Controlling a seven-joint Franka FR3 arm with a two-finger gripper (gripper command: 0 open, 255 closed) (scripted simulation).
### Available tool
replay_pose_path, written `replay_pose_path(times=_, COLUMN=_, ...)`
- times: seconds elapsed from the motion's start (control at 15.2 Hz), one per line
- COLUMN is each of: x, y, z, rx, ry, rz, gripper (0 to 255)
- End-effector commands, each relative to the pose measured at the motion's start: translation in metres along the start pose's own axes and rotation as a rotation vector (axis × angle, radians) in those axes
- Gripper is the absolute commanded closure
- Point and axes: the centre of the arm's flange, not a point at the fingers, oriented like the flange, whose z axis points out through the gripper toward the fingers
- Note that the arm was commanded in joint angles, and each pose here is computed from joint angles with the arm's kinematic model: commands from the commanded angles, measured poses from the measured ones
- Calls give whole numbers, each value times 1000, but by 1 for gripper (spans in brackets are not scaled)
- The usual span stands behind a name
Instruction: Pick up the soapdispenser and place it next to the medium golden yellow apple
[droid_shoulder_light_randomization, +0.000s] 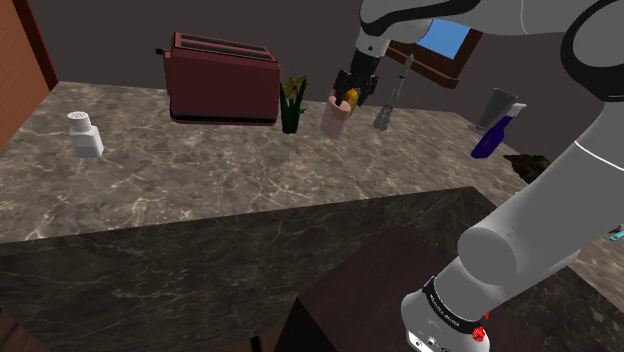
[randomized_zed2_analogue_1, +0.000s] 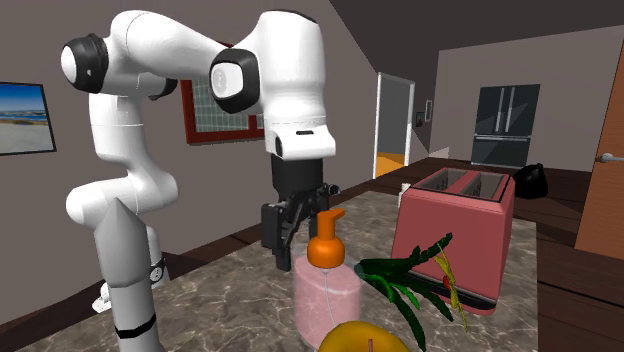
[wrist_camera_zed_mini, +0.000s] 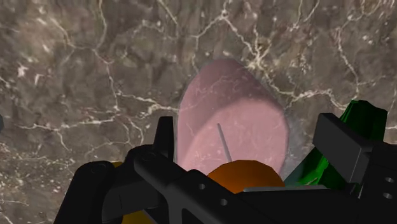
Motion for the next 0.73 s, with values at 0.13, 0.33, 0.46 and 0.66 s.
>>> replay_pose_path(times=0.13, x=1, y=-1, z=-43, rx=0, ry=0, rz=0, gripper=0)
replay_pose_path(times=0.33, x=1, y=-1, z=-43, rx=0, ry=0, rz=0, gripper=0)
replay_pose_path(times=0.46, x=1, y=-1, z=-43, rx=0, ry=0, rz=0, gripper=0)
replay_pose_path(times=0.66, x=1, y=-1, z=-43, rx=0, ry=0, rz=0, gripper=0)
